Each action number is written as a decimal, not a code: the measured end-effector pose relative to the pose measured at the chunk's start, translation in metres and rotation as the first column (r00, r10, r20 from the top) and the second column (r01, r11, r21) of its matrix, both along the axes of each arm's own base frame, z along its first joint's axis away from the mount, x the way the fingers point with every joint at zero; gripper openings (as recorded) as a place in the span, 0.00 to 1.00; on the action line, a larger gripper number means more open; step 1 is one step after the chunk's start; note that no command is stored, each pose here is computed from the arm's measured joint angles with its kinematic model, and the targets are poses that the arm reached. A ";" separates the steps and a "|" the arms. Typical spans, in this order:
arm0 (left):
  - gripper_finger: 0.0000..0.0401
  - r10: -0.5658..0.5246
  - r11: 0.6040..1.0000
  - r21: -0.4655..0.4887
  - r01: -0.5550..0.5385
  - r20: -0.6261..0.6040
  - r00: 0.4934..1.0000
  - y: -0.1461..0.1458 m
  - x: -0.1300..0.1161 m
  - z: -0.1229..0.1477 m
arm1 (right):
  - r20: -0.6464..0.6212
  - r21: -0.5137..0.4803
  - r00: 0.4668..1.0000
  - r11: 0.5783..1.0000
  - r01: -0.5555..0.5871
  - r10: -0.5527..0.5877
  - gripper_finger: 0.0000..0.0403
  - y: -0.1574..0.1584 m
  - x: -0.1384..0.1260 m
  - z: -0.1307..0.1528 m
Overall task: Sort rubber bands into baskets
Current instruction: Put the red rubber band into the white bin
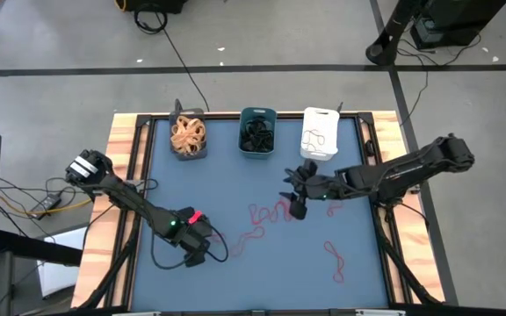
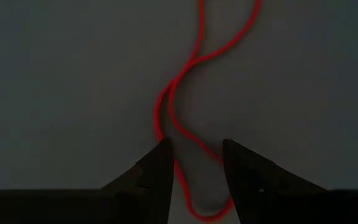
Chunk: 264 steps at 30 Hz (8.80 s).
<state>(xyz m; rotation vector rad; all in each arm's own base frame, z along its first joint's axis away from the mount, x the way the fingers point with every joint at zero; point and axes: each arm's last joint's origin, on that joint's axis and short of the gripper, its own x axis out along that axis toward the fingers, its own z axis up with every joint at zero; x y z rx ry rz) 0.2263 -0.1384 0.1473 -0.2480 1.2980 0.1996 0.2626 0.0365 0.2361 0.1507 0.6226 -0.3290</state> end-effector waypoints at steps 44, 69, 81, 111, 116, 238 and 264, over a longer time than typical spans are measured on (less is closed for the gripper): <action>0.00 -0.204 0.954 0.285 0.096 0.379 0.903 -0.019 0.081 0.055 | 0.112 0.030 0.939 0.943 -0.332 0.327 0.49 0.038 0.051 -0.046; 0.00 -0.314 0.916 0.386 0.109 0.522 0.793 -0.004 0.113 0.089 | 0.264 0.028 0.857 0.884 -0.466 0.444 0.36 0.048 0.071 -0.060; 0.02 -0.308 0.925 0.362 0.117 0.531 0.789 -0.005 0.113 0.089 | 0.216 0.090 0.886 0.895 -0.438 0.411 0.03 0.047 0.069 -0.065; 0.30 -0.242 0.964 0.245 0.099 0.669 0.703 0.001 0.094 0.019 | 0.021 -0.433 0.922 0.828 0.357 -0.386 0.01 -0.083 -0.048 0.045; 0.30 -0.254 0.962 0.245 0.119 0.649 0.718 -0.001 0.097 -0.001 | -0.009 -0.526 0.860 0.734 0.430 -0.510 0.02 -0.102 -0.055 0.045; 0.00 -0.336 0.940 0.272 0.207 0.623 0.706 0.057 0.195 0.105 | 0.311 -0.188 0.765 0.825 -0.532 0.564 0.55 0.004 -0.049 -0.057; 0.34 -0.040 0.999 0.041 0.022 0.500 0.865 0.084 0.186 0.089 | 0.374 -0.265 0.918 0.964 -0.028 0.130 0.02 -0.020 -0.049 -0.046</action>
